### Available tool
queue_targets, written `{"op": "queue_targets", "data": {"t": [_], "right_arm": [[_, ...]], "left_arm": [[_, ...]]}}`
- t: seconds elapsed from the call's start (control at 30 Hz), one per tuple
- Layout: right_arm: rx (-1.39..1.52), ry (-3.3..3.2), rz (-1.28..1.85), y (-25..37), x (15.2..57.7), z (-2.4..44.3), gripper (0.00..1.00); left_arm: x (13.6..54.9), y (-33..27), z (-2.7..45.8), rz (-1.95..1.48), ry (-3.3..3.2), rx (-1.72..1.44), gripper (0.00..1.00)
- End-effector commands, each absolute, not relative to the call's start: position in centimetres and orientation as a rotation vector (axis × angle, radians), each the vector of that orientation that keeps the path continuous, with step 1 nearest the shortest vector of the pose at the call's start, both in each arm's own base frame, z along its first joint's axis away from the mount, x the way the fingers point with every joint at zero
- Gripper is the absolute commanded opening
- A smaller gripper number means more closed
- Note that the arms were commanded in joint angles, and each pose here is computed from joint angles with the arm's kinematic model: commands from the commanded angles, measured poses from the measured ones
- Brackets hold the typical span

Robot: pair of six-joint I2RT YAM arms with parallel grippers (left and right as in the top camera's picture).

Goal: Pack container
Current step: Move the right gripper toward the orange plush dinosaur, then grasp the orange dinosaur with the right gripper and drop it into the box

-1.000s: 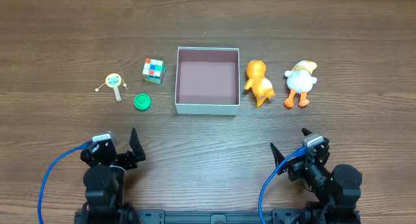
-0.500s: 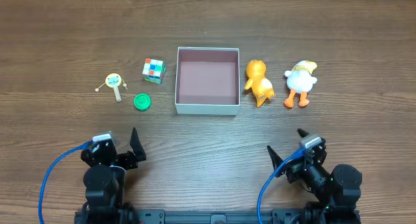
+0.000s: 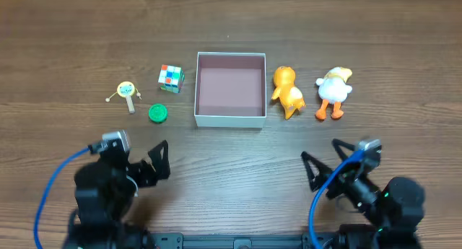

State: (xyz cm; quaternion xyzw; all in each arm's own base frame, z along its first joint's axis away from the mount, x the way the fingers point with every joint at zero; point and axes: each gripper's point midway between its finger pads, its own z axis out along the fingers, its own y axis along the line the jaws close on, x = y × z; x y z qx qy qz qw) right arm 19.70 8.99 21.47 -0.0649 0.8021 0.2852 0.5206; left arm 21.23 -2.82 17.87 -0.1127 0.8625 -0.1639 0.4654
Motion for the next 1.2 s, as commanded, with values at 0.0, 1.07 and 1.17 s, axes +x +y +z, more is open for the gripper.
{"op": "queue_targets", "data": {"t": [0.0, 1.07, 1.17], "right_arm": [[-0.007, 2.022, 0.498, 6.0, 22.2, 25.9, 1.0], [0.202, 2.851, 0.38, 11.0, 40.3, 10.1, 0.2], [0.06, 2.688, 0.44, 14.3, 39.7, 19.6, 0.12]], "left_arm": [[23.8, -1.8, 21.7, -0.337, 2.234, -0.324, 1.0], [31.4, -1.1, 21.2, -0.238, 2.568, -0.236, 1.0], [31.4, -1.1, 21.2, -0.238, 2.568, -0.235, 1.0]]}}
